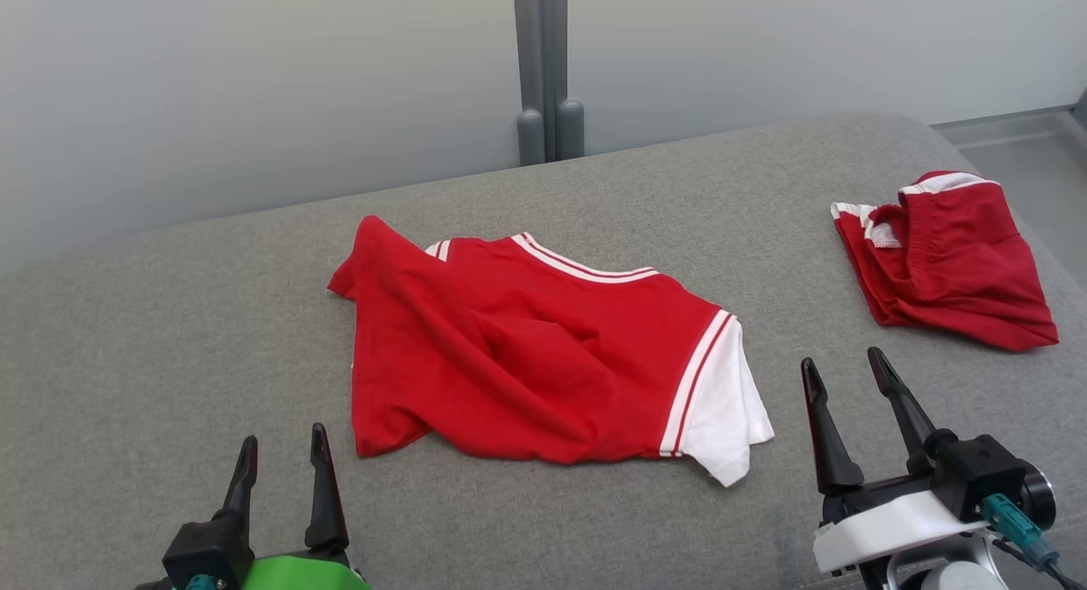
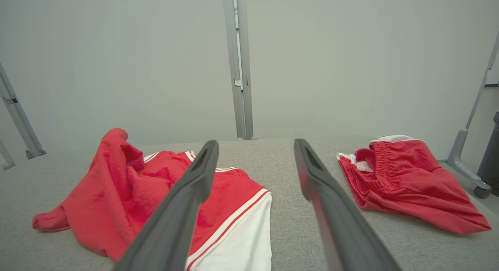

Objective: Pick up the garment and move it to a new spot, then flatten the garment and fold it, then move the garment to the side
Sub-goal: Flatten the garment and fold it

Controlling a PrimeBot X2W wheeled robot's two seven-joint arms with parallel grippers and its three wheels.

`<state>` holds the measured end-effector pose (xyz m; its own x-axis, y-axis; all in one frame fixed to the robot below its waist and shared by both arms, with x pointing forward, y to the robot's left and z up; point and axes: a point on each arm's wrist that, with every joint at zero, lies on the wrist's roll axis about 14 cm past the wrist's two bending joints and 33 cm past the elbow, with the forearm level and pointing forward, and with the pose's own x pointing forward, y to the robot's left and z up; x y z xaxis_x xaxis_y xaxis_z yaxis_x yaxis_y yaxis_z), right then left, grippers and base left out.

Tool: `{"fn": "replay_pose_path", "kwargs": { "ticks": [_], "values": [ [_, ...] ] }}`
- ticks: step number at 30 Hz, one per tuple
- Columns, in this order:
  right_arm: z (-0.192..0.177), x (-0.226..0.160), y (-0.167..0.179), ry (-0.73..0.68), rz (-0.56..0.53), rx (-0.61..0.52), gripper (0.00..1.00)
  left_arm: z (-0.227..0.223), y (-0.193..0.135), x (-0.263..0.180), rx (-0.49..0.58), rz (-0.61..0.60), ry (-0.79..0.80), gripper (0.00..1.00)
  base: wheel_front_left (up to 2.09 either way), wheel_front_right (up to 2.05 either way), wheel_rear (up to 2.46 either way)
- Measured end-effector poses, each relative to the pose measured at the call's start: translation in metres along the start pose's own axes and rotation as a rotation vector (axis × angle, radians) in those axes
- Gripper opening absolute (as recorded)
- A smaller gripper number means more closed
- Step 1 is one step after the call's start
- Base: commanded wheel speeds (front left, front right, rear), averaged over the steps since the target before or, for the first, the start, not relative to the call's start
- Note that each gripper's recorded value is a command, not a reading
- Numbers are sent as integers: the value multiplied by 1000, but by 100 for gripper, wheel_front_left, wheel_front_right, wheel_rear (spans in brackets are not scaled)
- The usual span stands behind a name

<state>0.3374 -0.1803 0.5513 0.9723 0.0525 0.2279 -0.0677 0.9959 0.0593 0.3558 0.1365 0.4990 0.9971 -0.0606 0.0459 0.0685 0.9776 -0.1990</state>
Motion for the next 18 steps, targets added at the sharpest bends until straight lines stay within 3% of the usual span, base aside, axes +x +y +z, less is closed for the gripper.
{"fn": "replay_pose_path", "kwargs": {
  "ticks": [18],
  "values": [
    [-2, 7, 6, 5, 22, -2, 100, 0, 10, -4, 3, 34, -2, 100, 0, 0, 0]
  ]
}}
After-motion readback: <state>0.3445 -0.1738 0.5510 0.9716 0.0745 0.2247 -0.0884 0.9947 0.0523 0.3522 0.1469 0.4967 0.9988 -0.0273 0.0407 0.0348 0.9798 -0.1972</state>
